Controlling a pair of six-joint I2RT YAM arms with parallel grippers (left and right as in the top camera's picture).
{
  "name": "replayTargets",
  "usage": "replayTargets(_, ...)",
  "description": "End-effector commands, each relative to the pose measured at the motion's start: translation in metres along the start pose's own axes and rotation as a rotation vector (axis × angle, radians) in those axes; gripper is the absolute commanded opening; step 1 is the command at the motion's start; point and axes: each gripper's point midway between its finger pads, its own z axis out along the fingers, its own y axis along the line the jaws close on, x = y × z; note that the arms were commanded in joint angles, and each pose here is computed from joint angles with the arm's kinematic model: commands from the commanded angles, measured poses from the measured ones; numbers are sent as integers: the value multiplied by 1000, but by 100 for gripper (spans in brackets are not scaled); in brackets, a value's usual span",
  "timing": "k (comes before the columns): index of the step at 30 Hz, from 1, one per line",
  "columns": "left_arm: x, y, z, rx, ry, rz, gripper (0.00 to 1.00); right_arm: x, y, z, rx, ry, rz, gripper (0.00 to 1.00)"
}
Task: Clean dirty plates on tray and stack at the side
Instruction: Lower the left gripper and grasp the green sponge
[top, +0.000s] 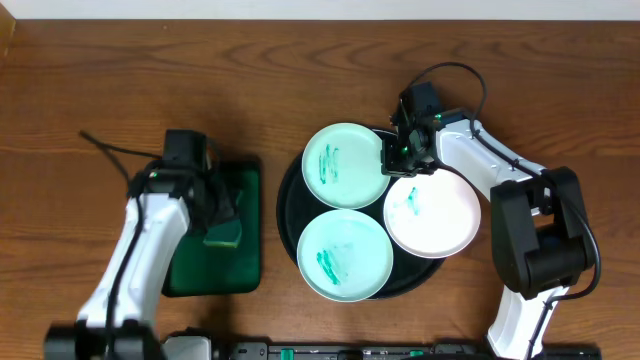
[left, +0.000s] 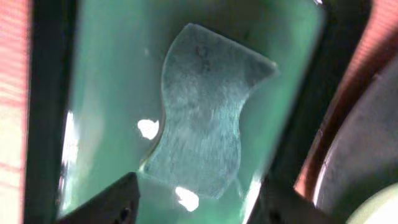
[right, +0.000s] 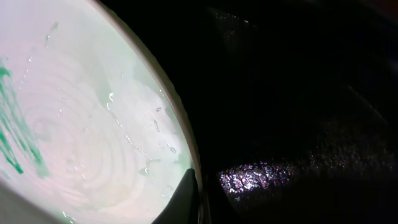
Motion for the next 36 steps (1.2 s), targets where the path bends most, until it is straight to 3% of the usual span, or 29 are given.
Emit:
replayTargets(1, -4, 2, 17, -22, 41, 38, 60, 5, -2, 3, 19, 10, -27, 1)
replayTargets(4, -4, 3, 34, -33, 79, 40, 67, 5, -1, 2, 14, 12, -26, 1)
replayTargets(11, 0, 4, 54, -47, 130, 47, 66, 5, -1, 2, 12, 13, -26, 1)
replayTargets(17, -8, 2, 55, -38, 98, 48, 50, 6, 0, 2, 9, 18, -25, 1)
replayTargets(23, -11, 1, 55, -36, 87, 48, 21, 7, 0, 3, 7, 23, -25, 1)
replayTargets(27, -11, 1, 55, -35, 84, 47, 8, 9, -1, 2, 10, 29, -22, 1)
replayTargets(36, -18, -3, 25, -19, 32, 42, 7, 12, -2, 2, 14, 39, -19, 1)
